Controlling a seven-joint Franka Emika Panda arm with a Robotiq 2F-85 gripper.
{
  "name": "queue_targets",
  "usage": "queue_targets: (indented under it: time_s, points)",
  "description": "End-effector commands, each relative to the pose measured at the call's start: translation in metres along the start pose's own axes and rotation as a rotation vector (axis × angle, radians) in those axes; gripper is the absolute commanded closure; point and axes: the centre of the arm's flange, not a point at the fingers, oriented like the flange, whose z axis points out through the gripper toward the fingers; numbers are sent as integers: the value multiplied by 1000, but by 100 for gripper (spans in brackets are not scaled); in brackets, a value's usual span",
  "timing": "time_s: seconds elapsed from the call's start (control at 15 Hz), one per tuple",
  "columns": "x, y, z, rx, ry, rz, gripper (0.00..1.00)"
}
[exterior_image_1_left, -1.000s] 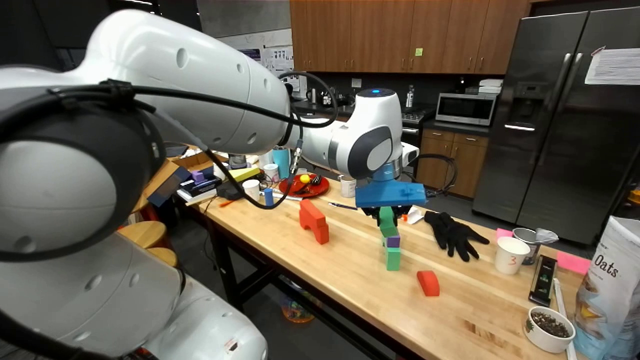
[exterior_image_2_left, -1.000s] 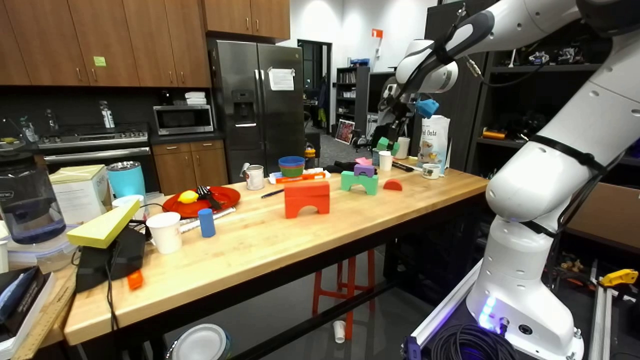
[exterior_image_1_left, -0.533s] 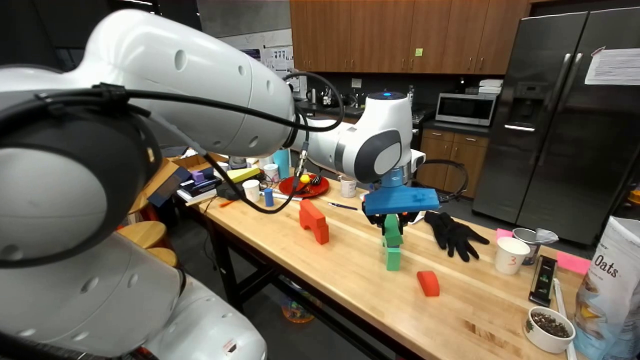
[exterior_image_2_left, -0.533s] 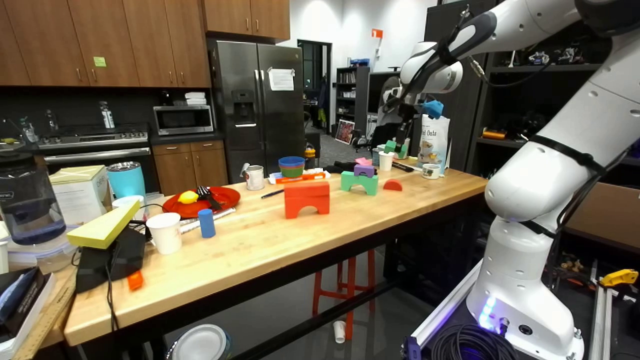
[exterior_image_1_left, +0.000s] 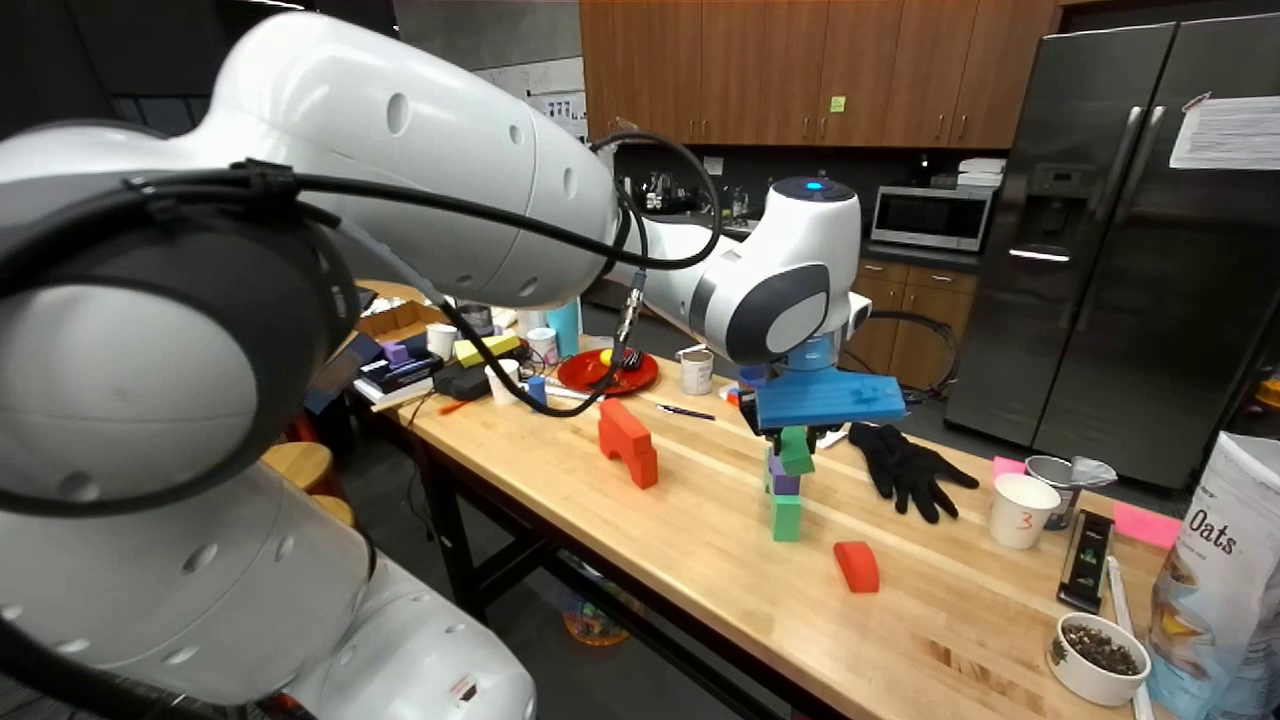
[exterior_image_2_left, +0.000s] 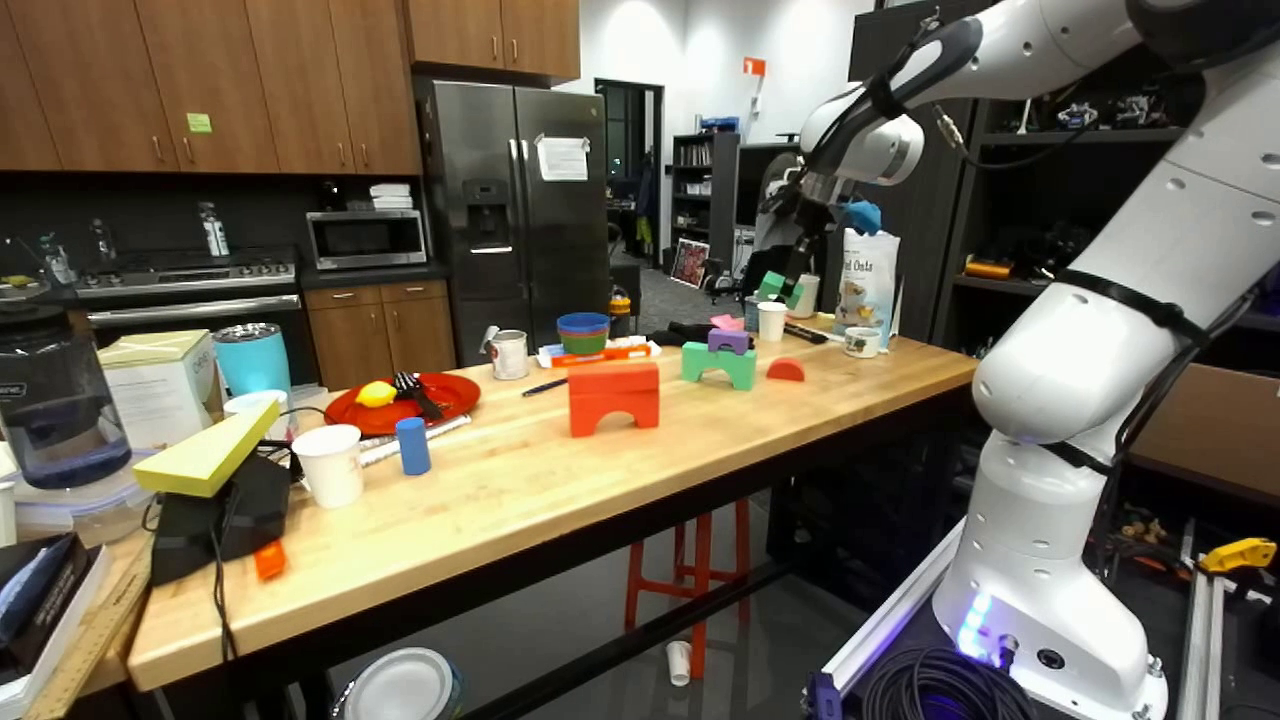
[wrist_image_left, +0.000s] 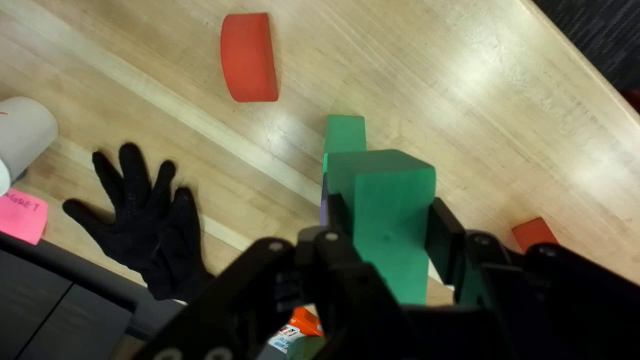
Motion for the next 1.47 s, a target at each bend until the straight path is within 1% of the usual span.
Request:
queue_targets:
  time_s: [0.0,0.33,0.67,0.8,1.0,1.2,1.4]
  points:
    - [13,22,10,34,25,-36,84]
    - [23,32,27,78,16,-64,84]
    - [30,44,36,87,-7,-85,84]
    - [35,49,36,101,-2,-92,84]
    - [48,50,32,151,6,-104,84]
    - [58,41,28,211,9,-108,84]
    - [61,34,30,262,6,-91,84]
